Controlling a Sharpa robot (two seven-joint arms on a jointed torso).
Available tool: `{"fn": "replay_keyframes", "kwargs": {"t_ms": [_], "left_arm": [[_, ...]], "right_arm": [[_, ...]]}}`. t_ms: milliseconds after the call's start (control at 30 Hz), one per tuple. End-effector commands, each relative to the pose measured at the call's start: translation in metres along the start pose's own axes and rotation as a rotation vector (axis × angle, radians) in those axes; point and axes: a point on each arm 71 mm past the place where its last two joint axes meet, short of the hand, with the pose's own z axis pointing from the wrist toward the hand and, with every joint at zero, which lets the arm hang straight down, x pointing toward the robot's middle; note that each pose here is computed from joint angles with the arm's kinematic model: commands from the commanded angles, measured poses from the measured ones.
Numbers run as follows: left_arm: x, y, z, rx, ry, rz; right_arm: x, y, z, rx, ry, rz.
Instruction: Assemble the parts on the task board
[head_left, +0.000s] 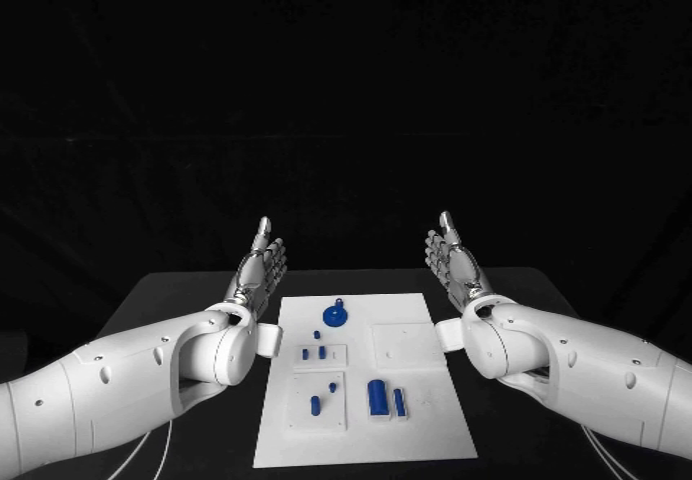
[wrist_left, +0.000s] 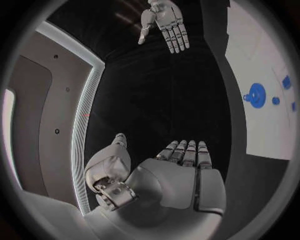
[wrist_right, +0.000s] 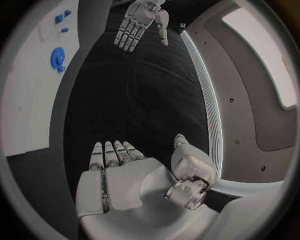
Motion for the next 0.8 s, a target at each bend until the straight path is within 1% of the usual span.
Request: {"fn": "replay_keyframes", "kwargs": {"t_ms": [33, 133, 267, 800], "left_arm": [[0.0052, -0.0023, -0.0132, 0.053, -0.145, 0.043], [0.0134, -0.0012, -0.0221, 0.054, -0.159, 0.038], [0.0199, -0.0007, -0.0296, 0.054, -0.171, 0.034], [0.0207, -0.0006, -0.0305, 0.054, -0.173, 0.033]], "right_arm": [[0.001, 0.005, -0.014, -0.039, -0.139, 0.074], [0.008, 0.004, -0.025, -0.031, -0.145, 0.085], [0.014, 0.003, -0.034, -0.022, -0.150, 0.094], [0.015, 0.002, -0.036, -0.020, -0.151, 0.095]]}}
